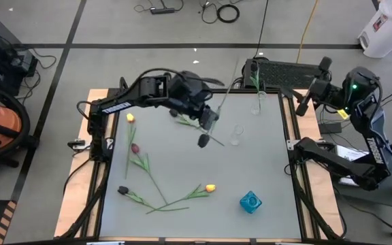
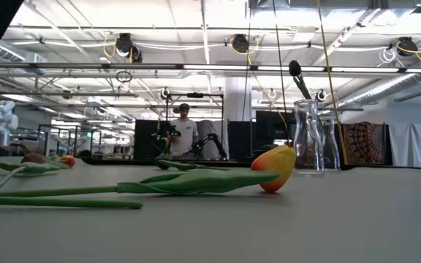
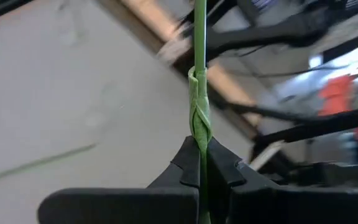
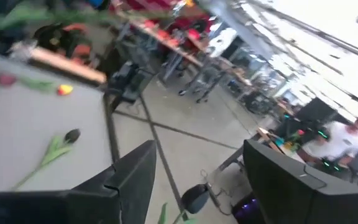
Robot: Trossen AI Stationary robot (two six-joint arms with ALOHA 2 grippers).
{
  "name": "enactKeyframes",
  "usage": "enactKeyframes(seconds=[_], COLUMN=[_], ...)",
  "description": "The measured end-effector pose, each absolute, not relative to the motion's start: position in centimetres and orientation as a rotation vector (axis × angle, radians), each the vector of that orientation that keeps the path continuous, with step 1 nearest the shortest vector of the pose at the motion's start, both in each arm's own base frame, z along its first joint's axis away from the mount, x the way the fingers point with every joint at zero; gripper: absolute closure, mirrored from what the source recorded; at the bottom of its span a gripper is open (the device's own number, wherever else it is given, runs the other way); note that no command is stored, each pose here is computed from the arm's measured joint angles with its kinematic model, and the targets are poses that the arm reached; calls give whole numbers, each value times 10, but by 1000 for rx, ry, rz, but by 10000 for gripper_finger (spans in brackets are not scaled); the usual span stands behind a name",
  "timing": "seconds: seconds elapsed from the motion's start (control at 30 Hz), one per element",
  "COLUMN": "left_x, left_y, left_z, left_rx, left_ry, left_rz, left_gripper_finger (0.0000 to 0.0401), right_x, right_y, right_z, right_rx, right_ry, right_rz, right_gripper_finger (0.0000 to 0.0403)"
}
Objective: Sort flowers into vase by color
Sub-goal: Put the middle black tulip into the top transparent vase
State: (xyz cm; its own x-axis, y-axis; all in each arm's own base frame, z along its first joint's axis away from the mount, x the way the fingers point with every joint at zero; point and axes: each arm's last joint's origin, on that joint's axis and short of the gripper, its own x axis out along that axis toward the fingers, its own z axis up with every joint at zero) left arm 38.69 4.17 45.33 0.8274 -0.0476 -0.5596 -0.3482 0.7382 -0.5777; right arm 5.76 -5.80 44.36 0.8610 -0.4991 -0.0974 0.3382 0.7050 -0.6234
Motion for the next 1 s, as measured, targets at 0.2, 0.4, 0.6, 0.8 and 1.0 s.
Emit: enactKeyframes(seconds=[0.2,0.4,0.6,0.8,1.0], left_x=[391,399,408,416,421], left_y=[52,68,87,95,97], left_z=[460,450,438,432,428], left_rx=[-702,-659,-693,-658,-609], left_ry=[495,493,496,486,480], left_rz=[150,206,245,228,234], left_gripper_finger=[399,399,399,399,399], right_x=[68,83,106,136,164], right_y=[-62,-66,-70,-75,-79], right_z=[452,449,444,438,435], right_rx=[-569,-435,-355,-179,-70], right_ry=[257,244,263,264,241], right_rz=[-410,-334,-222,-138,-96], right_gripper_finger=[170,170,170,170,170])
